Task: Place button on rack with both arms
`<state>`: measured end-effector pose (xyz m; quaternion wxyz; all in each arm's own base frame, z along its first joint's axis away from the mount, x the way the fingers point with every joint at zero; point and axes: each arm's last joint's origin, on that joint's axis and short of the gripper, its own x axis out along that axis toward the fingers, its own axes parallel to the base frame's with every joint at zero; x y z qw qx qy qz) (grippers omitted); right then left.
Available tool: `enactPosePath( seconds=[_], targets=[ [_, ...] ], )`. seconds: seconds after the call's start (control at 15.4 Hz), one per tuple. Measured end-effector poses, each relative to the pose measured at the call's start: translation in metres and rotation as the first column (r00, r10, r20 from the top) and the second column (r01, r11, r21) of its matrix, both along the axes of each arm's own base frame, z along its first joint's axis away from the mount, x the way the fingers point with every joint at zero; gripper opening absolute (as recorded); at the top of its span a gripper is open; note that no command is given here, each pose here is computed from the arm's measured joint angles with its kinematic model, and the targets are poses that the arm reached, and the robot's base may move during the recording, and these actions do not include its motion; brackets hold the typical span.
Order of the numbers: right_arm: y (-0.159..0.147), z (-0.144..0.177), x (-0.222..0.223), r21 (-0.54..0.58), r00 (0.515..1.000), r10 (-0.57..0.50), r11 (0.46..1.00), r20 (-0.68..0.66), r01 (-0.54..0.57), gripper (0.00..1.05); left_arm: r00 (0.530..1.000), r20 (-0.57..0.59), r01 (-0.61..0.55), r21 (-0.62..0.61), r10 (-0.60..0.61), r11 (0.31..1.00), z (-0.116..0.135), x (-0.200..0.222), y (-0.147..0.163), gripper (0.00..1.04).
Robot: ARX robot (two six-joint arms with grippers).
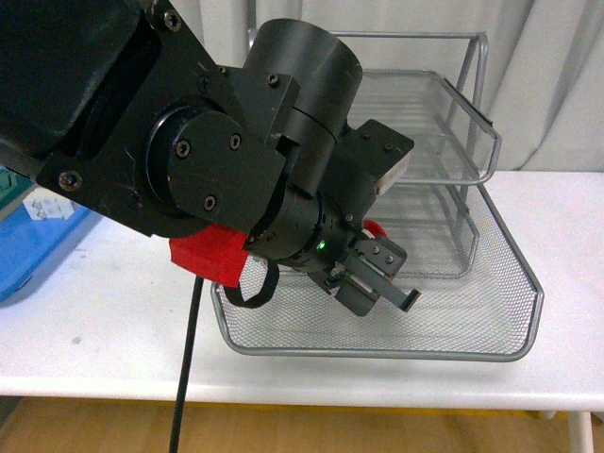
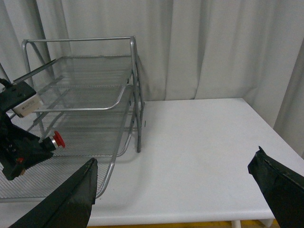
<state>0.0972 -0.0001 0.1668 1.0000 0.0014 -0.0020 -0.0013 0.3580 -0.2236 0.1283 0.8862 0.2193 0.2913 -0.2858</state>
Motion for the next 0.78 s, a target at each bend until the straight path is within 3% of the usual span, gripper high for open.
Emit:
enactPosePath(
  seconds=[0.13,0.19,0.39,0.45,0.52,0.58,0.65,0.71,0.78],
  targets=[
    [0.0,0.0,0.0,0.0,1.0,0.0,1.0,0.0,0.0,0.98,0.998,0.068,0.021,-0.095,-0.015,0.995,0.031,-0.027,0.009,0.93],
    [0.0,0.0,0.0,0.0,1.0,0.0,1.0,0.0,0.0,0.98,0.993,0.115,0.03,-0.156,-0.012,0.987,0.05,-0.045,0.018,1.0],
    [0.0,0.0,0.0,0.0,1.0,0.0,1.0,0.0,0.0,0.98,0.964,0.236,-0.056,-0.268,0.122,0.962,0.069,-0.091,0.061,0.98],
    [0.0,0.0,0.0,0.0,1.0,0.0,1.0,0.0,0.0,0.98,0.89,0.345,-0.17,-0.355,0.298,0.919,0.063,-0.095,0.067,0.9],
    [0.0,0.0,0.0,0.0,1.0,0.003,1.0,0.001,-0.003,0.98,0.791,0.374,-0.316,-0.428,0.485,0.847,0.05,-0.105,0.087,0.77],
    [0.0,0.0,0.0,0.0,1.0,0.0,1.0,-0.002,0.0,0.98,0.706,0.386,-0.393,-0.483,0.593,0.782,0.044,-0.123,0.116,0.63],
    [0.0,0.0,0.0,0.0,1.0,0.001,1.0,0.0,-0.001,0.98,0.663,0.4,-0.397,-0.53,0.633,0.75,0.051,-0.131,0.134,0.52],
    [0.0,0.0,0.0,0.0,1.0,0.001,1.0,0.0,-0.001,0.98,0.647,0.407,-0.38,-0.562,0.645,0.735,0.056,-0.142,0.148,0.39],
    [0.0,0.0,0.0,0.0,1.0,0.002,1.0,0.0,-0.002,0.98,0.666,0.392,-0.387,-0.545,0.634,0.744,0.049,-0.154,0.161,0.25]
  ],
)
